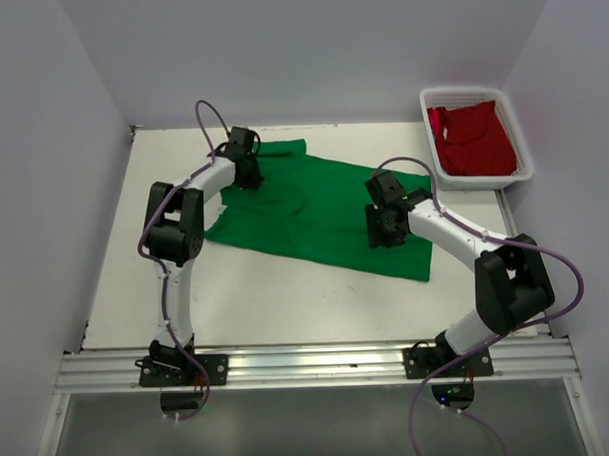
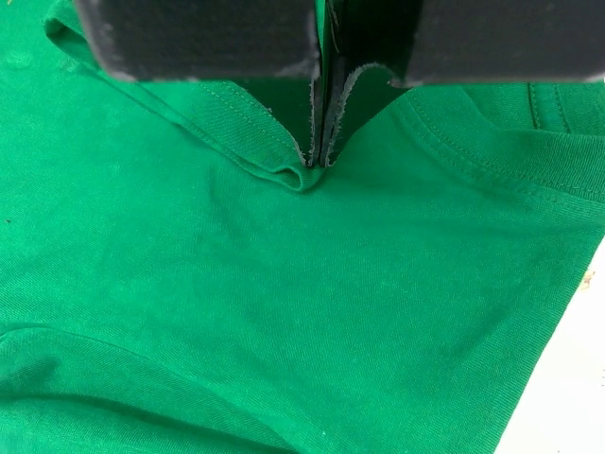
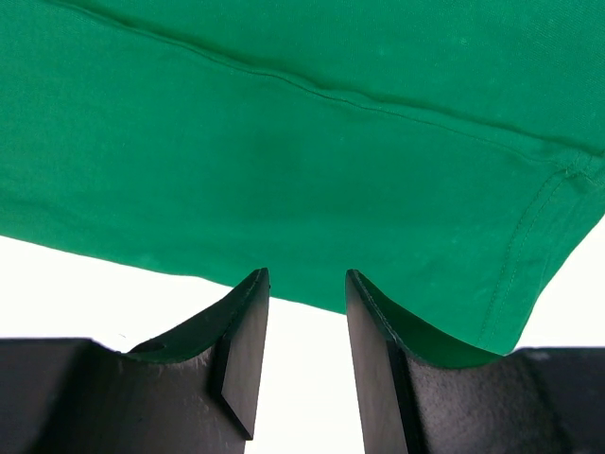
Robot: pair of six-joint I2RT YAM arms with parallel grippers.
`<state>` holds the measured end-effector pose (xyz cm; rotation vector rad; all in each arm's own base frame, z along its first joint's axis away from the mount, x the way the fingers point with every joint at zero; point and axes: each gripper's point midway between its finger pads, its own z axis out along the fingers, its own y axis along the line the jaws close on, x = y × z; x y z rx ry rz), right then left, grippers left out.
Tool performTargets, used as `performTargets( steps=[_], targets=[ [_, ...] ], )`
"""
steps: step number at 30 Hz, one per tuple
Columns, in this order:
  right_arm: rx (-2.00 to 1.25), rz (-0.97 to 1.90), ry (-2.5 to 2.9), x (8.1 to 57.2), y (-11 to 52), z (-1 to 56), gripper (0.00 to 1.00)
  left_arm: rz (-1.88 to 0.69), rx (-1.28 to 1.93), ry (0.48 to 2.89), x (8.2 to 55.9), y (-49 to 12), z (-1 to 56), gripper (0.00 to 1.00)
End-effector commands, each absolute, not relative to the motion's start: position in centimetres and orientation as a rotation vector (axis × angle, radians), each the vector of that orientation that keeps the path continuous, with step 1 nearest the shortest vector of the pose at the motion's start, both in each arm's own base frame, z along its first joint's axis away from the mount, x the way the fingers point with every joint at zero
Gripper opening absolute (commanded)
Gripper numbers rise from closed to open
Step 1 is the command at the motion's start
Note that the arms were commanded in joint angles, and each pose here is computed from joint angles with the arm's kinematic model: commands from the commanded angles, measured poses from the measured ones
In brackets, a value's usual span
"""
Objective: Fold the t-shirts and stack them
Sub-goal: Fold the flattened tshirt in 1/3 of the way
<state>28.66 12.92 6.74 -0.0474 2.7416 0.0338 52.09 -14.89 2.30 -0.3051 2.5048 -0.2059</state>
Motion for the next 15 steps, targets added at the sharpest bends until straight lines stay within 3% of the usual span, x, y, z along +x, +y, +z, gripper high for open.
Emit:
performTargets(
  steps=[1, 10, 15],
  targets=[
    [-0.041, 0.026, 2.702, 29.1, 12.7, 7.7, 0.42, -0.262, -0.267, 2.444, 52.7, -15.3, 5.1, 0.0],
    [-0.041, 0.024, 2.706, 29.3, 12.8, 7.3, 0.41, -0.296, -0.204, 2.352, 53.3, -16.8, 9.9, 0.0],
    [-0.039, 0.02, 2.709, 29.2, 12.7, 7.3, 0.41, -0.259, -0.197, 2.361, 53.8, -16.6, 9.2, 0.0]
  ],
)
